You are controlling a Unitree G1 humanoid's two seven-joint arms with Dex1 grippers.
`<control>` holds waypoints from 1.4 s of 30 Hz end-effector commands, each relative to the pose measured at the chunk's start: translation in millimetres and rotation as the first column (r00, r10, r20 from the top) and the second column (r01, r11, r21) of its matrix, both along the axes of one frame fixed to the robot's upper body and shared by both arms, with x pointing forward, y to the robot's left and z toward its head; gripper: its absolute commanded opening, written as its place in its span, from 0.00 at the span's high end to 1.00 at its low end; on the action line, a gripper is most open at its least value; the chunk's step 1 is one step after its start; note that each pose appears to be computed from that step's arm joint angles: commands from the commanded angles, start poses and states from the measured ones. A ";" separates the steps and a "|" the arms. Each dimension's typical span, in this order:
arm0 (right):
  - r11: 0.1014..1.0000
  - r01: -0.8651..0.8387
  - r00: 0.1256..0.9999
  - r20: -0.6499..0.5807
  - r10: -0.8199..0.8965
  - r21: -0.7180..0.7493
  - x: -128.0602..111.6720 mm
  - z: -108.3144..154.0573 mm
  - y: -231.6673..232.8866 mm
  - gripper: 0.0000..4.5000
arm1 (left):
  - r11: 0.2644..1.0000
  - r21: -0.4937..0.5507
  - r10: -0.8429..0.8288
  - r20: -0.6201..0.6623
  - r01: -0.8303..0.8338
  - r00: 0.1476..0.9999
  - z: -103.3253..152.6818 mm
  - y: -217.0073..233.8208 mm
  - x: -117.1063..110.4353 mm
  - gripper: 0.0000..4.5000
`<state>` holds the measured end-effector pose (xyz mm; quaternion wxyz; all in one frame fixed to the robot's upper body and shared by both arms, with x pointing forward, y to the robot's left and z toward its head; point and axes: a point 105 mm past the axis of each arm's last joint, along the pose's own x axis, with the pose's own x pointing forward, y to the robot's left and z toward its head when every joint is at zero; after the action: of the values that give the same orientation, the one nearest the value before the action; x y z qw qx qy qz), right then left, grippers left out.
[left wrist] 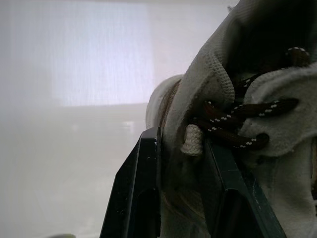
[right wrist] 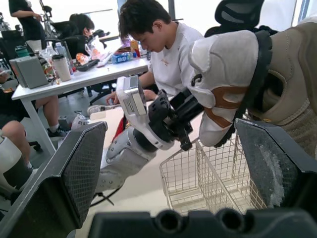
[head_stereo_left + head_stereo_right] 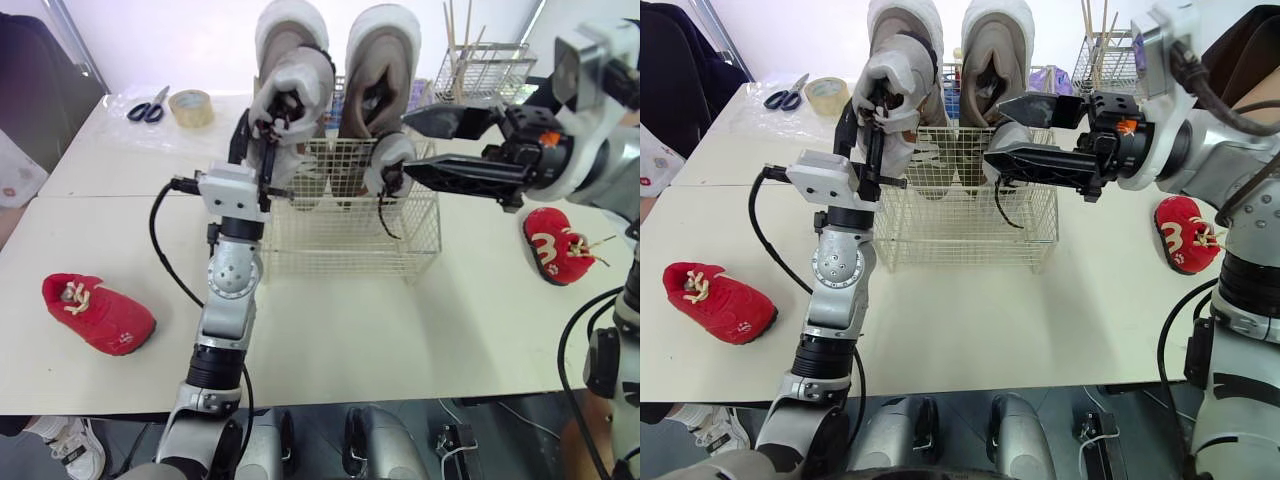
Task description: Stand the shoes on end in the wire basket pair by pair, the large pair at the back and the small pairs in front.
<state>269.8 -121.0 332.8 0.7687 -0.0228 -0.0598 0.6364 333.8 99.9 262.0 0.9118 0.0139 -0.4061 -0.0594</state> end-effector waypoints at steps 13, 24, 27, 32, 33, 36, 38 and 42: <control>1.000 -0.008 0.999 0.031 0.008 0.025 -5.9 4.9 -0.1 0.00 | 0.962 -0.080 -0.271 -0.392 0.261 0.879 -50.2 -33.0 6.6 0.72; 0.999 -0.010 1.000 0.018 0.009 0.037 -5.9 0.0 2.9 0.00 | 0.971 0.002 -0.221 -0.359 0.237 0.907 -32.4 -13.4 -9.0 0.05; 0.999 -0.012 1.000 0.015 0.012 0.046 -4.7 -1.2 3.1 0.00 | 0.967 0.072 -0.200 -0.384 0.245 0.902 -30.2 -1.8 -18.6 0.05; 0.998 -0.019 1.000 0.012 0.018 0.057 -2.7 -3.1 4.2 0.00 | 0.959 0.165 -0.147 -0.400 0.229 0.905 -24.9 15.7 -27.6 0.05; 0.998 -0.019 1.000 0.012 0.018 0.057 -2.7 -3.0 3.8 0.00 | 0.954 0.195 -0.139 -0.381 0.227 0.914 -19.2 17.5 -29.6 0.05; 0.998 -0.019 1.000 0.014 0.018 0.058 -1.8 -2.5 2.9 0.00 | 0.903 0.278 -0.223 -0.350 0.328 0.910 6.4 17.4 -36.9 0.05; 0.999 -0.010 1.000 0.019 0.009 0.047 -0.1 -2.6 1.1 0.00 | 0.775 0.372 -0.366 -0.394 0.511 0.843 17.0 7.7 -46.3 0.05; 0.999 0.023 0.999 0.041 -0.022 -0.029 0.2 -2.6 -9.1 0.00 | 0.633 0.466 -0.359 -0.531 0.618 0.768 20.4 17.7 -38.6 0.05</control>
<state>275.3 -125.2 321.1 0.7746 -0.0201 -0.0520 0.6300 294.7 112.7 283.1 0.8707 0.1899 -0.1834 -0.4150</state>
